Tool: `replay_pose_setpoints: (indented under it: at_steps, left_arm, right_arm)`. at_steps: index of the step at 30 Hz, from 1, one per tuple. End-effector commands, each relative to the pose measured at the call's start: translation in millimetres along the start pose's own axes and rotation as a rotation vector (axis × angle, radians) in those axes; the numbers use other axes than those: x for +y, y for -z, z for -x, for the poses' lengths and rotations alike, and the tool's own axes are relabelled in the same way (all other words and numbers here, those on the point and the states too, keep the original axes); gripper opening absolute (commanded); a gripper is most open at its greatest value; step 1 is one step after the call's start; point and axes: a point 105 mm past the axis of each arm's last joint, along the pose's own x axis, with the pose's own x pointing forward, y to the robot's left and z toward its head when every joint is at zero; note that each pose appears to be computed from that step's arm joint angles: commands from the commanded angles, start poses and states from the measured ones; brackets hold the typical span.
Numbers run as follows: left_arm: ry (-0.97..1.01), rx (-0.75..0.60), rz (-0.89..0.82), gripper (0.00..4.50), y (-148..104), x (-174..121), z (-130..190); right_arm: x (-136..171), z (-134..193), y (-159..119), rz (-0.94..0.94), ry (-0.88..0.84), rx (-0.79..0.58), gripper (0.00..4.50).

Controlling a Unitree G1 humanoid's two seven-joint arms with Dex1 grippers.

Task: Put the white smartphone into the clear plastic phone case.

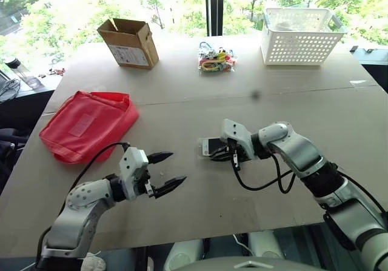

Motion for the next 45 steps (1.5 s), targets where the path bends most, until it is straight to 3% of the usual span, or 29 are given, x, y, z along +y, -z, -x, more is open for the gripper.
replay_pose_setpoints:
  at_steps: [1,10,20,36,45]
  left_arm:
    - [-0.009,-0.017,-0.025,4.50,-1,2,5]
    - [-0.013,-0.019,-0.023,4.50,6,2,8]
    - [-0.013,-0.019,-0.020,4.50,9,2,8]
    - [-0.010,-0.024,-0.024,4.50,8,0,6]
    - [-0.060,-0.004,-0.048,4.50,6,7,-6]
  right_arm:
    - [-6,4,-17,0.044,0.035,-0.046,0.03]
    - [-13,-2,-14,0.055,0.072,-0.021,0.03]
    - [-16,-13,23,0.029,0.062,0.156,0.03]
    - [-12,-25,46,0.022,0.033,0.240,0.03]
    - [-16,3,-7,0.029,0.112,-0.059,0.03]
